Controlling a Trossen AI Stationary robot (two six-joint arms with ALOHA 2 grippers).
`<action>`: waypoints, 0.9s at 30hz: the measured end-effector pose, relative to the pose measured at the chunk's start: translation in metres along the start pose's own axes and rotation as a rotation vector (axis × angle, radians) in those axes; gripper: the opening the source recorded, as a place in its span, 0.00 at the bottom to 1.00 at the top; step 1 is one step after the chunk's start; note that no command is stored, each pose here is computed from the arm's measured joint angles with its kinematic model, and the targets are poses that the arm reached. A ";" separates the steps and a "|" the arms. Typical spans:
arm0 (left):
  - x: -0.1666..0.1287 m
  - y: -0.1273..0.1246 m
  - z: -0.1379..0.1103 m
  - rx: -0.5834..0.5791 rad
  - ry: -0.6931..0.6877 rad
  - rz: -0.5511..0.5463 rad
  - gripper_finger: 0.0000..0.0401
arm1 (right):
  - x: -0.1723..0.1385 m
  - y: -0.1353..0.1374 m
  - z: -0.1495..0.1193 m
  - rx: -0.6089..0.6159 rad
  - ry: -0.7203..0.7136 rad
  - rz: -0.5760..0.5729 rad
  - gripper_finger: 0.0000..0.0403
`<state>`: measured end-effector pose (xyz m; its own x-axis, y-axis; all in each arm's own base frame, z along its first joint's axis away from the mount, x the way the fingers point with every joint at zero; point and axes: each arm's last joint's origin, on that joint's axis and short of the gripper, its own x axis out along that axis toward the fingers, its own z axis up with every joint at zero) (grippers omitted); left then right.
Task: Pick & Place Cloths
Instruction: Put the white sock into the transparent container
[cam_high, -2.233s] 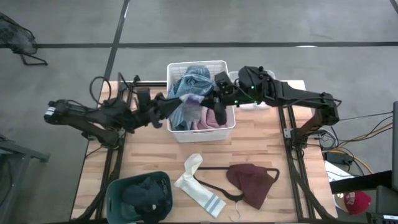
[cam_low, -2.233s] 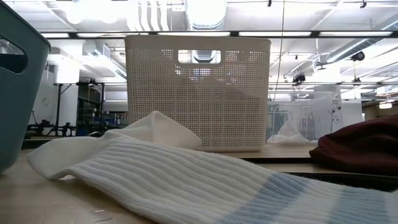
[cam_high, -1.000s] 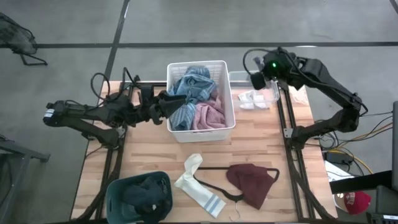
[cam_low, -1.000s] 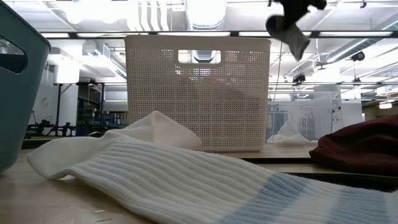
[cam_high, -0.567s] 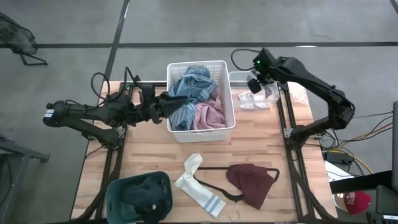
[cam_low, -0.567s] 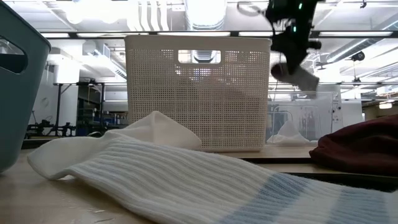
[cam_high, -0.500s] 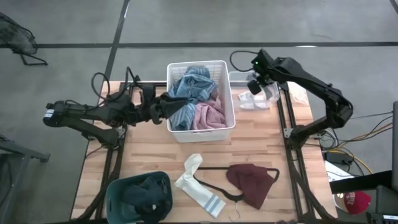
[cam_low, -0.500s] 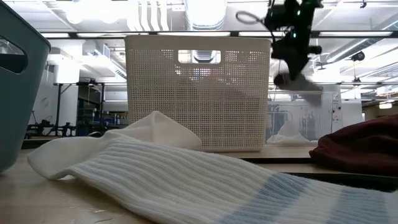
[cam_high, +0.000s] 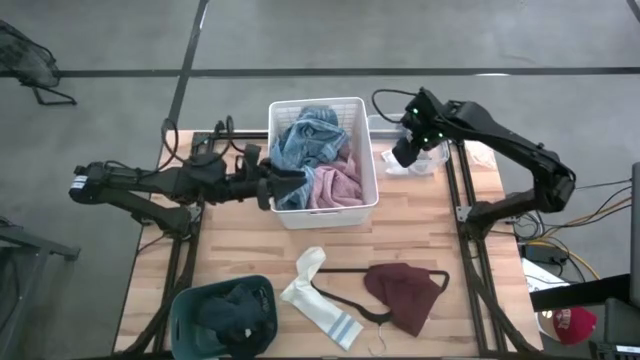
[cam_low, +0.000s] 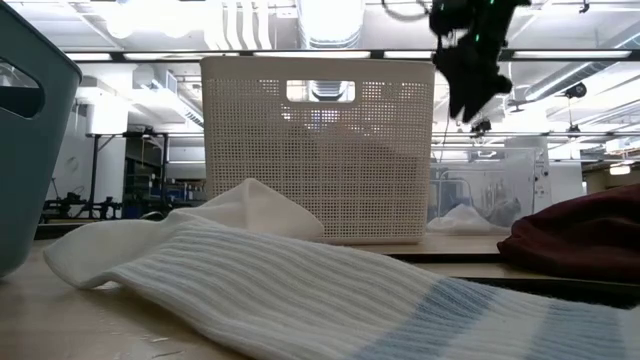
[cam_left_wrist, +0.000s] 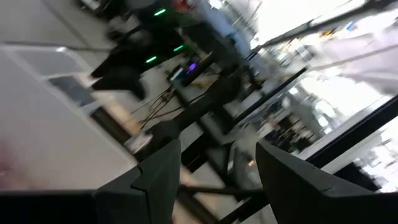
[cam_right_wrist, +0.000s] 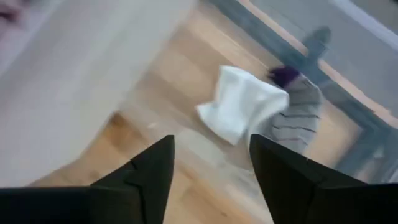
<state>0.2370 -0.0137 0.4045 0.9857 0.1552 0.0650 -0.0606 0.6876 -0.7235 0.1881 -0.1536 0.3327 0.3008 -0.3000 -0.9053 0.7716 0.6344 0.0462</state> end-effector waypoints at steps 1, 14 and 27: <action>0.000 0.002 -0.002 0.010 0.019 0.018 0.53 | -0.006 0.003 -0.002 -0.007 -0.021 0.011 0.53; -0.002 0.010 -0.032 0.254 0.310 0.064 0.53 | -0.063 0.021 -0.017 0.126 -0.398 0.204 0.50; 0.032 -0.008 -0.082 0.151 0.373 0.013 0.53 | -0.094 0.055 -0.030 0.028 -0.552 0.437 0.42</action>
<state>0.2822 -0.0720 0.3558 0.9724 -0.0843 -0.2176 -0.0685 0.7884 -0.6113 0.1860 -0.0696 0.4074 0.8213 -0.3439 -0.4551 0.5270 0.7628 0.3747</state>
